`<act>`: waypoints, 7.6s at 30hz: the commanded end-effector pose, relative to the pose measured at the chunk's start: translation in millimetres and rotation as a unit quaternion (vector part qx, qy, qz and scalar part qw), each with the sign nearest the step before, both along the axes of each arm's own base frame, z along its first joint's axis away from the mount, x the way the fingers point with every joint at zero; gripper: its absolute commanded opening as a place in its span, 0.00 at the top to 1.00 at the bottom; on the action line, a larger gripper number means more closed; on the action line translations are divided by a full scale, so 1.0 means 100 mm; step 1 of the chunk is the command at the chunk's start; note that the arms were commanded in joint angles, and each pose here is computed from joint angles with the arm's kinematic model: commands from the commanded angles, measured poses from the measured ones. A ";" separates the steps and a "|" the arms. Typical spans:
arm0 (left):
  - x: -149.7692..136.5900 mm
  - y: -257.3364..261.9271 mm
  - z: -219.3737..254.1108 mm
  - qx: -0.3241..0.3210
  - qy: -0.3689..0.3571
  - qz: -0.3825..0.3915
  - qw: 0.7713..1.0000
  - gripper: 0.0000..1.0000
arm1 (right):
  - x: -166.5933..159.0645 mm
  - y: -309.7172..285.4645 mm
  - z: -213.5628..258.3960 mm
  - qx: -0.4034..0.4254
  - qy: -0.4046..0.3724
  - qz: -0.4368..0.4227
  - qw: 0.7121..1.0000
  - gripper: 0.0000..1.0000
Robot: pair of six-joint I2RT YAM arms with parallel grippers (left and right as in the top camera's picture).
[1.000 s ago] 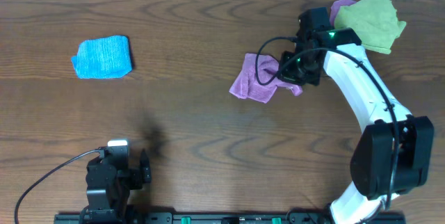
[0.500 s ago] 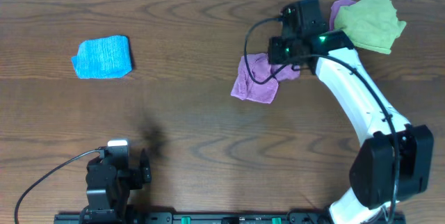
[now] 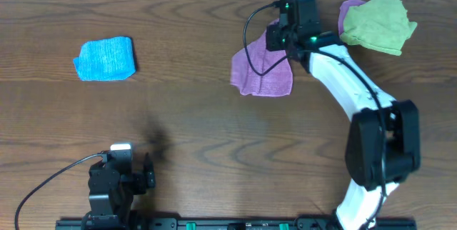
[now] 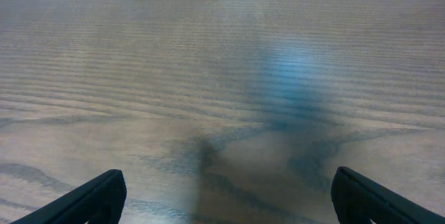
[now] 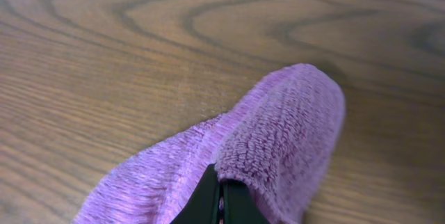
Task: Fold the cloth
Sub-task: 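Pull the purple cloth toward the table center and release it, then move the left gripper toward the purple cloth's left edge, then grasp the purple cloth's right corner with the right gripper, then grasp the purple cloth's left corner with the left gripper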
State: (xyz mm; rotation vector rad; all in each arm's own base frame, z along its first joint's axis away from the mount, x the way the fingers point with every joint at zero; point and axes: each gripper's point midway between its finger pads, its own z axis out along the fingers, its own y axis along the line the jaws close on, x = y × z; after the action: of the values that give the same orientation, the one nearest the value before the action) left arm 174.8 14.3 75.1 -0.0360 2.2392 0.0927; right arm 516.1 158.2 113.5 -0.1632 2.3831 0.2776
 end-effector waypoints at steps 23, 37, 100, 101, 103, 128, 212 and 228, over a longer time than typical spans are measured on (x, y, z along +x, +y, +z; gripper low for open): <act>-0.07 -0.03 -0.22 0.000 0.034 -0.012 0.999 0.05 | -0.05 -1.16 -0.30 -0.183 0.046 -0.139 0.972 0.80; 0.05 -0.73 0.10 -0.121 -0.036 -0.177 0.976 0.05 | -0.38 -0.95 0.29 -0.055 0.059 -0.176 0.981 0.25; 2.14 -1.89 0.76 -0.456 0.242 -0.132 0.846 0.05 | -1.31 -0.56 -0.94 0.313 0.282 -0.210 0.882 0.41; 2.14 -1.89 0.75 -0.456 0.244 -0.131 0.846 0.04 | -1.31 -0.54 -0.95 0.314 0.283 -0.210 0.882 0.41; 2.15 -1.89 0.73 -0.456 0.244 -0.130 0.846 0.05 | -1.30 -0.50 -0.98 0.313 0.283 -0.206 0.883 0.42; 2.20 -1.89 0.75 -0.454 0.232 -0.135 0.850 0.05 | -1.33 -0.41 -1.24 0.292 0.299 -0.216 0.882 0.99; 1.47 -2.69 -0.31 -0.443 0.454 -0.045 0.772 0.05 | -2.62 -1.21 -0.12 0.111 0.311 -0.245 0.912 0.30; 1.59 -2.98 -0.57 -0.465 0.446 -0.066 0.762 0.00 | -2.57 -1.15 -0.09 0.127 0.305 -0.235 0.914 0.33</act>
State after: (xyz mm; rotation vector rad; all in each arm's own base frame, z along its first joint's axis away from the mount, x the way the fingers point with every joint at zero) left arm 334.5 -285.1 31.9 -0.3910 2.9359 -1.3834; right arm 259.2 42.7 102.8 0.7258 2.8624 0.4339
